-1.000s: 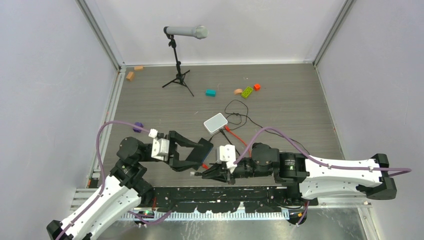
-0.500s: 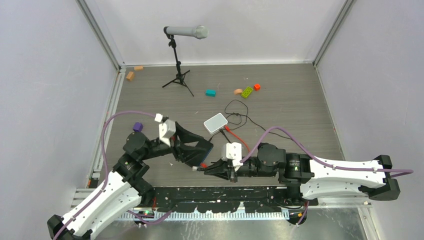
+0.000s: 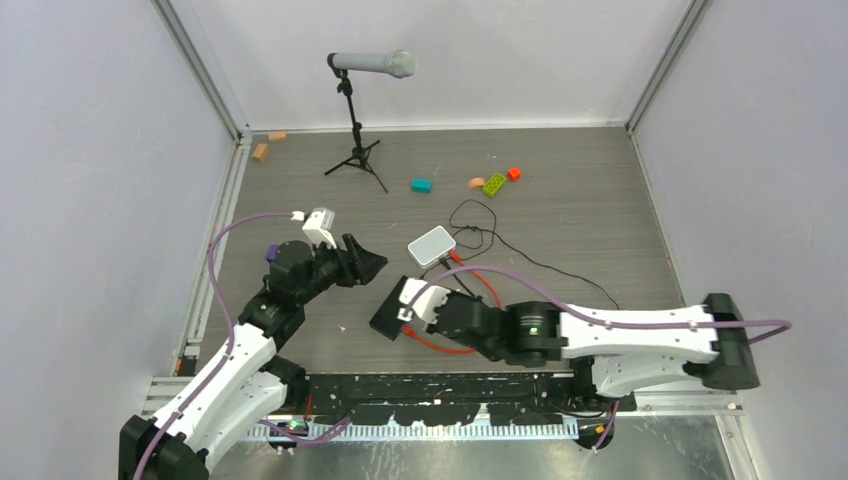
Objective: Insert the plug into the switch port
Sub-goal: Pick up the connector from the center of the board.
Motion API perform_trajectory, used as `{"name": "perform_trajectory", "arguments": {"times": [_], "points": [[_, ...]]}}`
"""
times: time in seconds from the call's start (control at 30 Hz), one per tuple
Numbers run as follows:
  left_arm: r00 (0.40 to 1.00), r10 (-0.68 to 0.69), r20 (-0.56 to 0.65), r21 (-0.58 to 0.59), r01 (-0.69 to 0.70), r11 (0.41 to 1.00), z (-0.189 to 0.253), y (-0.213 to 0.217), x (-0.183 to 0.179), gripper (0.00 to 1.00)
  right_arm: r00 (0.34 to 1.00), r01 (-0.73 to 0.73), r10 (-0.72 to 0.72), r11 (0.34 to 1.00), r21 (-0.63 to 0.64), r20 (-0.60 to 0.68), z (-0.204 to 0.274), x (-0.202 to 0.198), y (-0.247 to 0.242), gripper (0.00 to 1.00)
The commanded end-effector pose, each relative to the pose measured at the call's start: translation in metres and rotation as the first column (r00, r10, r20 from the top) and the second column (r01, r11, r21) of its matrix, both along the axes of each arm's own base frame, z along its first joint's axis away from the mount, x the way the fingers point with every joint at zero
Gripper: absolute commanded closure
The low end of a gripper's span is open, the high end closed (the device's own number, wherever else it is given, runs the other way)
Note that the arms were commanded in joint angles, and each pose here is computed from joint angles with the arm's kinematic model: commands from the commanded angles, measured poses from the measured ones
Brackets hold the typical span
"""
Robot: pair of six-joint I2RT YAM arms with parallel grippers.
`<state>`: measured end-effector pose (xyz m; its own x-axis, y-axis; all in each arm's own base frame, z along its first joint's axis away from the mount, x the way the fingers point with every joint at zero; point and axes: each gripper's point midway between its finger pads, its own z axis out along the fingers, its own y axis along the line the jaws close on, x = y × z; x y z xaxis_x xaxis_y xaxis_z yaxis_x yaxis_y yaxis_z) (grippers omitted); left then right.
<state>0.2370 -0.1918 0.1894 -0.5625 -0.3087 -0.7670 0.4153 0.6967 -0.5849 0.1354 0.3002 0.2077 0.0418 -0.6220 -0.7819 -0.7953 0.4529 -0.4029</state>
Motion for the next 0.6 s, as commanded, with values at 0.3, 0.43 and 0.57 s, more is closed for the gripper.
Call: {"name": "perform_trajectory", "arguments": {"times": [0.3, 0.43, 0.57], "points": [[0.979, 0.173, -0.106, 0.042, -0.17, 0.985, -0.057, 0.033, -0.003, 0.39, 0.974, 0.223, -0.195, 0.898, -0.38, 0.112, -0.142, 0.029, -0.002, 0.99], [0.98, 0.166, -0.112, 0.044, -0.162, 0.986, -0.064, 0.032, -0.005, 0.39, 0.977, 0.213, -0.213, 0.959, -0.187, 0.019, -0.148, 0.02, 0.016, 1.0], [0.984, 0.145, -0.107, 0.034, -0.142, 0.989, -0.067, 0.029, -0.005, 0.38, 0.974, 0.204, -0.2, 0.978, 0.032, -0.104, -0.153, 0.008, 0.025, 1.0]]}}
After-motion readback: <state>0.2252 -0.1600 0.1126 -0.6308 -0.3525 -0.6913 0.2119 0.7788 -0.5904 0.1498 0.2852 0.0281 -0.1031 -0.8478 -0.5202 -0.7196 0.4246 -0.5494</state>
